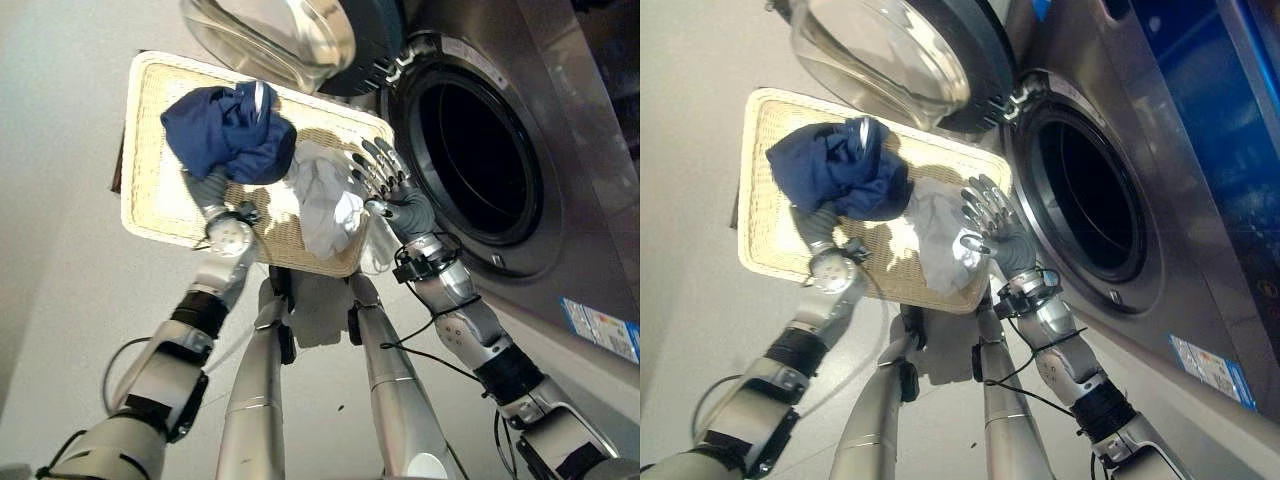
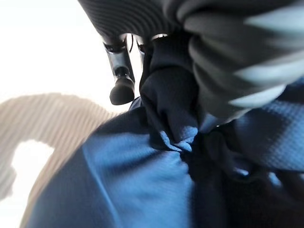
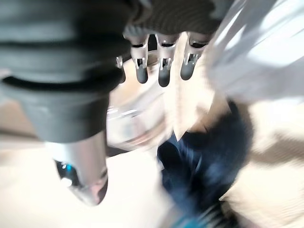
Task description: Put the clothes into the washing machine.
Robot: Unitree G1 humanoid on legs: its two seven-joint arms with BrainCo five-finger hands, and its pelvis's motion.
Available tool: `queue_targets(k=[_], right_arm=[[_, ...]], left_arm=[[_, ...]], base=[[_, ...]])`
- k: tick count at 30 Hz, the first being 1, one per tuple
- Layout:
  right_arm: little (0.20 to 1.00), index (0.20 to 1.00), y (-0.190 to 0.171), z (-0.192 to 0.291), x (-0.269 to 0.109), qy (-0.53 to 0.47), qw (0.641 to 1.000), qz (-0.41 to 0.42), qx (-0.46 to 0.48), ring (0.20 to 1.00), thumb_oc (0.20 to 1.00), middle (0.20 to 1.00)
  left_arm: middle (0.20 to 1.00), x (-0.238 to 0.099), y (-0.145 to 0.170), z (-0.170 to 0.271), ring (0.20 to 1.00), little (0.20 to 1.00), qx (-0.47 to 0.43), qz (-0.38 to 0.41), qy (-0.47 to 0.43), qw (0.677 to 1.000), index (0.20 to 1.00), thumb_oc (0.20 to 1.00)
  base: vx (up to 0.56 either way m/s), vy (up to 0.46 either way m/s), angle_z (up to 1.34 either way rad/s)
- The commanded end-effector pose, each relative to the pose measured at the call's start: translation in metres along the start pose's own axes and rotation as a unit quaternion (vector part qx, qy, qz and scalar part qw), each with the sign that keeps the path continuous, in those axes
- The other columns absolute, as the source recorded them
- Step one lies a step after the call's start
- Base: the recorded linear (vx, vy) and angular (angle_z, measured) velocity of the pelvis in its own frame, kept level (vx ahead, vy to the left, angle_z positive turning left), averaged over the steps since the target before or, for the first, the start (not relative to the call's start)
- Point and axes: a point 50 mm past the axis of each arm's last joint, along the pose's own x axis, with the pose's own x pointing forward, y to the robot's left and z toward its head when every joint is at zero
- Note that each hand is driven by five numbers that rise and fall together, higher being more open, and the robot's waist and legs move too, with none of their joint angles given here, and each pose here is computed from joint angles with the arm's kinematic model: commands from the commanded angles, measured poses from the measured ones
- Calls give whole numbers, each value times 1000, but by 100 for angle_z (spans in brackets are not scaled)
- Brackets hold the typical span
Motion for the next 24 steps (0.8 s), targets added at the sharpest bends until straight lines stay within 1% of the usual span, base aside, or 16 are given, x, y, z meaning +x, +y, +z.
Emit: queue_targets(k=[1, 7, 8, 10, 11, 12, 13, 14, 17, 18, 20, 22, 23, 24], right_arm=[[1000, 1000, 4, 21, 1, -38, 998, 30, -41, 1000, 1000, 1000], [1000, 1000, 6, 22, 2, -38, 998, 37, -46, 1000, 1000, 1000], [1000, 1000, 10, 24, 5, -37, 997, 48, -50, 1000, 1000, 1000], [1000, 1000, 10, 24, 5, -37, 997, 48, -50, 1000, 1000, 1000], [1000, 1000, 19, 26, 11, -32, 995, 69, -60, 1000, 1000, 1000], [1000, 1000, 19, 26, 11, -32, 995, 69, -60, 1000, 1000, 1000], [1000, 1000, 23, 25, 14, -21, 994, 82, -76, 1000, 1000, 1000], [1000, 1000, 24, 23, 16, -12, 991, 97, -91, 1000, 1000, 1000], [1000, 1000, 26, 25, 18, -8, 989, 110, -101, 1000, 1000, 1000], [1000, 1000, 26, 26, 19, -7, 988, 116, -105, 1000, 1000, 1000], [1000, 1000, 26, 25, 20, 0, 986, 122, -111, 1000, 1000, 1000], [1000, 1000, 26, 25, 20, 3, 986, 125, -111, 1000, 1000, 1000], [1000, 1000, 27, 23, 20, 13, 986, 130, -108, 1000, 1000, 1000], [1000, 1000, 28, 21, 20, 18, 985, 133, -110, 1000, 1000, 1000]], left_arm=[[200, 0, -10, 25, 200, 200, -2, -32, -91, 995, 200, 200], [200, -3, -9, 23, 200, 200, 5, -51, -96, 994, 200, 200], [200, -8, -11, 23, 200, 200, 11, -96, -103, 990, 200, 200], [200, -8, -11, 23, 200, 200, 11, -96, -103, 990, 200, 200], [200, -22, -19, 26, 200, 200, 21, -210, -129, 969, 200, 200], [200, -22, -19, 26, 200, 200, 21, -210, -129, 969, 200, 200], [200, -38, -28, 28, 200, 200, 39, -299, -145, 942, 200, 200], [200, -51, -33, 25, 200, 200, 63, -371, -148, 915, 200, 200], [200, -60, -38, 24, 200, 200, 69, -431, -144, 888, 200, 200], [200, -64, -41, 25, 200, 200, 68, -465, -144, 871, 200, 200], [200, -72, -45, 26, 200, 200, 67, -505, -143, 849, 200, 200], [200, -75, -46, 26, 200, 200, 67, -522, -140, 839, 200, 200], [200, -83, -49, 23, 200, 200, 69, -548, -136, 822, 200, 200], [200, -85, -49, 22, 200, 200, 72, -559, -135, 815, 200, 200]], base=[[-76, -89, 16], [-25, -30, 10], [-49, -60, 6], [-69, -88, 6], [-89, -115, 6], [-154, -190, 36], [-109, -111, 55], [-115, -115, 68], [-44, -23, 47], [-28, -7, 12], [-23, 1, -8], [-16, 14, -10], [0, 0, 0], [0, 0, 0]])
